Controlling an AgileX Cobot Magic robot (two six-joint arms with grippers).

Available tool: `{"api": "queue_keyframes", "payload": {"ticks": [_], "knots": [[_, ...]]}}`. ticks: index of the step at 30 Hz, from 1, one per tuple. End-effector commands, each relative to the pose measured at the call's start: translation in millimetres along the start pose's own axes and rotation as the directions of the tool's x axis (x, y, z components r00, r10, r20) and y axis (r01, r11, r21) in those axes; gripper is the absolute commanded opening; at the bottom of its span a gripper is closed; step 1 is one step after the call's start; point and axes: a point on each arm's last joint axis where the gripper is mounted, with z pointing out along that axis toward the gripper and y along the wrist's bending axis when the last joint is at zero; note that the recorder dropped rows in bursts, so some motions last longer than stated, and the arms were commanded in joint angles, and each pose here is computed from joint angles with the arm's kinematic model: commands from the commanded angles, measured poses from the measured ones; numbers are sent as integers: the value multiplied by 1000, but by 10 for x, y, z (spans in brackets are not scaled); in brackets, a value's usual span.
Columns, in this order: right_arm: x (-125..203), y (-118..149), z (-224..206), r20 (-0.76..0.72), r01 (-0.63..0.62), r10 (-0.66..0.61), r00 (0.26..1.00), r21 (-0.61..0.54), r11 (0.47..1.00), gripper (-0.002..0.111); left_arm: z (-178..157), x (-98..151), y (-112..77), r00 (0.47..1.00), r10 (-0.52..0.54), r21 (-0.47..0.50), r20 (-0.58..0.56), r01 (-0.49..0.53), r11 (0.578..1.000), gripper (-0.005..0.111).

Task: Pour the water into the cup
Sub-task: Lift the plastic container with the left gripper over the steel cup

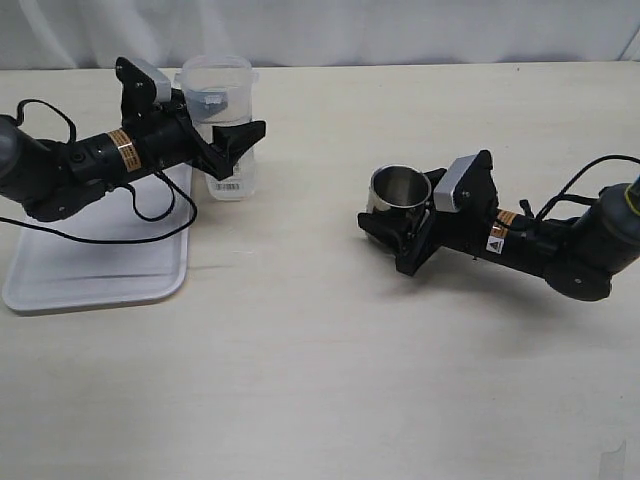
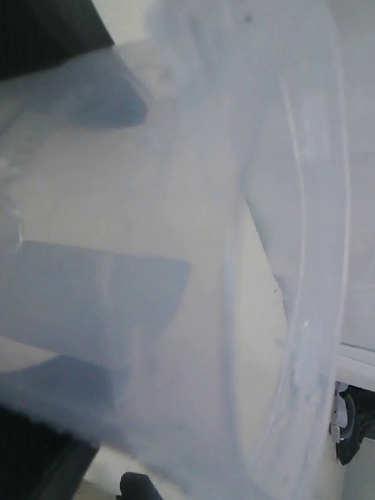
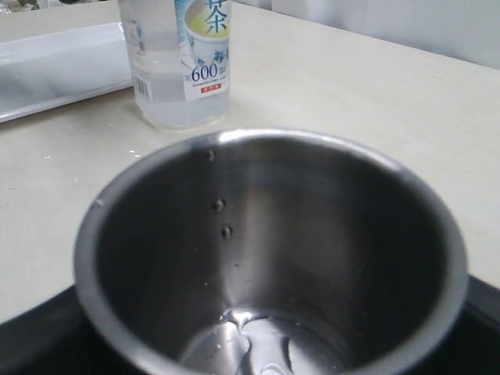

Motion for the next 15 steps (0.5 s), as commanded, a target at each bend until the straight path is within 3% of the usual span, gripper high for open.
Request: {"api": "queue_keyframes", "payload": {"ticks": [1,6,15], "knots": [[-33,-6,23,16,20,-20,1000,-25,999,4,10,-283,-66,997,22,25,68,-24,999,0],[-76,-46,60,31,28,-27,999,-39,999,4,155,-402,-208,995,52,62,79,-57,996,0],[-134,-48,72,40,32,-29,999,-71,997,4,572,-536,-531,986,169,120,-13,-166,979,0]]}}
